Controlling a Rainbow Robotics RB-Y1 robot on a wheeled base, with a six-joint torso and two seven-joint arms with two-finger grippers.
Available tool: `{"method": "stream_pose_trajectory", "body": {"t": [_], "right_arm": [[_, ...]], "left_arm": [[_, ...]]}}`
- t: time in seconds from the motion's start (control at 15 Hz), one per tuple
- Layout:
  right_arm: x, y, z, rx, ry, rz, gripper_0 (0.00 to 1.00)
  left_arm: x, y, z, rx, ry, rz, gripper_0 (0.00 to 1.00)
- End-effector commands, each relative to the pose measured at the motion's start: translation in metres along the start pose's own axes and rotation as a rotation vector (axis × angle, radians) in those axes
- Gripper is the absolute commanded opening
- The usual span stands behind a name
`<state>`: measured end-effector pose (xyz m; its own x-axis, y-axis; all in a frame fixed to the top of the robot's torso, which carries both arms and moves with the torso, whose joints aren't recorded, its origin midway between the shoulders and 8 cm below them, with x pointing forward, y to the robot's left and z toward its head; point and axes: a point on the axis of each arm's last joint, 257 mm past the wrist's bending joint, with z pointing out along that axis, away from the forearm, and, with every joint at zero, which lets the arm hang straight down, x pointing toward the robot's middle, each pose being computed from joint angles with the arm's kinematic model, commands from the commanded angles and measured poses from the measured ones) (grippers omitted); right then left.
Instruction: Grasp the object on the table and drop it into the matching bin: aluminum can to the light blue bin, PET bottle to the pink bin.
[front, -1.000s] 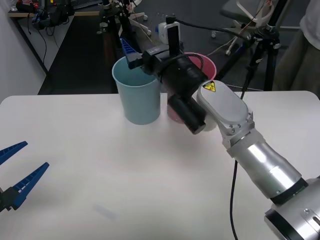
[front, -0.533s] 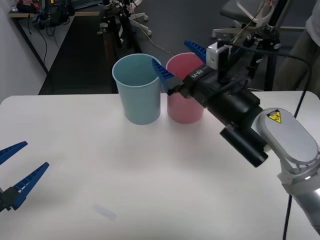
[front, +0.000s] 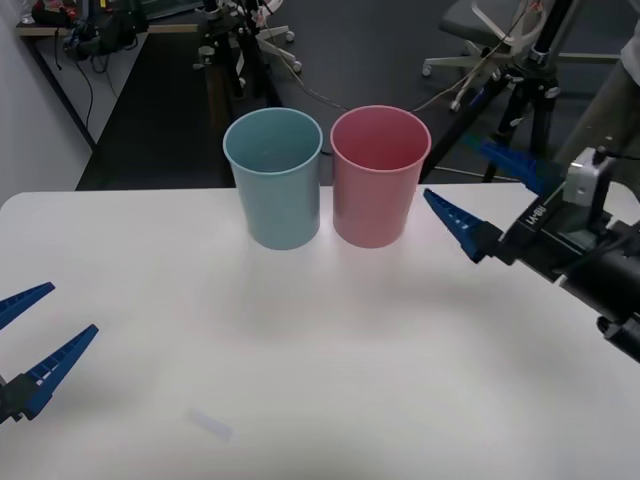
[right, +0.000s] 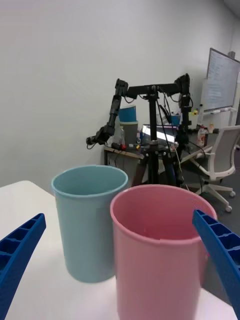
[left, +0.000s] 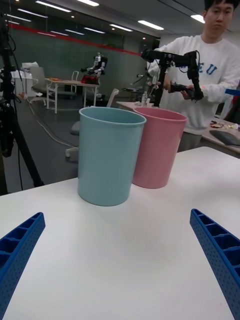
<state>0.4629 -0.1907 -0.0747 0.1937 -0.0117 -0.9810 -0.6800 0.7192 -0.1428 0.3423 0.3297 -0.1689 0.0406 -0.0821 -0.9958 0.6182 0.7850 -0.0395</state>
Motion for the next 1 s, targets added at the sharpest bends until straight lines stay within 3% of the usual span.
{"method": "stream_pose_trajectory", "body": {"t": [0.07,0.27,0.53,0.73,1.0], "right_arm": [[0.023,-0.019,-0.057,0.03,0.099,-0.021,1.0],[0.031,-0.032,-0.116,0.059,0.17,-0.015,1.0],[0.024,-0.033,-0.165,0.075,0.188,0.03,1.0],[0.025,-0.029,-0.177,0.082,0.187,0.061,1.0],[0.026,-0.029,-0.181,0.086,0.192,0.05,1.0]], "left_arm": [[0.0,0.0,0.0,0.0,0.0,0.0,1.0],[0.0,0.0,0.0,0.0,0.0,0.0,1.0],[0.0,0.0,0.0,0.0,0.0,0.0,1.0],[0.0,0.0,0.0,0.0,0.0,0.0,1.0],[0.0,0.0,0.0,0.0,0.0,0.0,1.0]]}}
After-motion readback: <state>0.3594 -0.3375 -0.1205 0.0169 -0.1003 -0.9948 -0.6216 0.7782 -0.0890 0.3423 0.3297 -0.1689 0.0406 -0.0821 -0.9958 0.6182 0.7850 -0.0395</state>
